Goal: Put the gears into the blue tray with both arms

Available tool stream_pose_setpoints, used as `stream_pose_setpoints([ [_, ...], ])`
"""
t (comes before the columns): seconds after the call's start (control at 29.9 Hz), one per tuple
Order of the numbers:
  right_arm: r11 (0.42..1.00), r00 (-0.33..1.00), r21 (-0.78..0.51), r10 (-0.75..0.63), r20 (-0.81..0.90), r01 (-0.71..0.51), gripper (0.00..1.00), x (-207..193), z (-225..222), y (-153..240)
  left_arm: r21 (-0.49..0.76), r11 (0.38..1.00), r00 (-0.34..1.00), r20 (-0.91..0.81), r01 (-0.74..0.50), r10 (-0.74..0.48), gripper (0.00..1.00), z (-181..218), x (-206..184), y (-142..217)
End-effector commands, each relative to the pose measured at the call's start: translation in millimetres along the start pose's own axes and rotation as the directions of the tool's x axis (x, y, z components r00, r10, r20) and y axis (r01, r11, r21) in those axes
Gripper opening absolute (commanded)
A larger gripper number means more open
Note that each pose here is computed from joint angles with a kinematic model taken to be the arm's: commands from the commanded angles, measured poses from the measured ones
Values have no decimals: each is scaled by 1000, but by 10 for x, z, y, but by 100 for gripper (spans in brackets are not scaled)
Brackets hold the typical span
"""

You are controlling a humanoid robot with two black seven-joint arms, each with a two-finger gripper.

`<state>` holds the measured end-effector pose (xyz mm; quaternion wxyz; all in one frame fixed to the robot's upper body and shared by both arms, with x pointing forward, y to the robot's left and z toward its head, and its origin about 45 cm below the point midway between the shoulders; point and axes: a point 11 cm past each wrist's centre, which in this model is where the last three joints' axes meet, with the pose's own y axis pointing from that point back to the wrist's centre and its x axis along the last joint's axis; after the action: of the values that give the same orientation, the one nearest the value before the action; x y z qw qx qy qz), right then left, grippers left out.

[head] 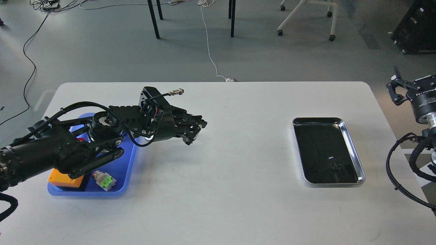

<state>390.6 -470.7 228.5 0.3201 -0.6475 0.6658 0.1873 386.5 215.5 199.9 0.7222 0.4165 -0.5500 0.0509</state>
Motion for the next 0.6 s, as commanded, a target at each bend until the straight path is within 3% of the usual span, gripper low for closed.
stream_pose_setpoints([
  [0.0,1000,1000,-1,1,2,-1,98,3,11,5,105,994,999,-34,17,-13,14,-372,-90,648],
  [0.1,1000,1000,-1,1,2,-1,98,3,11,5,177,981,996,-63,79,-69,14,-630,-340,1132],
  [0.23,1000,1000,-3,1,3,-1,98,2,22,6,223,960,981,-135,168,-140,14,-707,-828,1452],
  [0.4,1000,1000,-7,-8,17,9,98,-45,81,-16,247,941,964,-194,230,-184,14,-714,-1301,1557],
  [0.57,1000,1000,-4,-13,15,13,98,-61,61,-32,219,946,957,-219,239,-192,15,-608,-1464,1430],
])
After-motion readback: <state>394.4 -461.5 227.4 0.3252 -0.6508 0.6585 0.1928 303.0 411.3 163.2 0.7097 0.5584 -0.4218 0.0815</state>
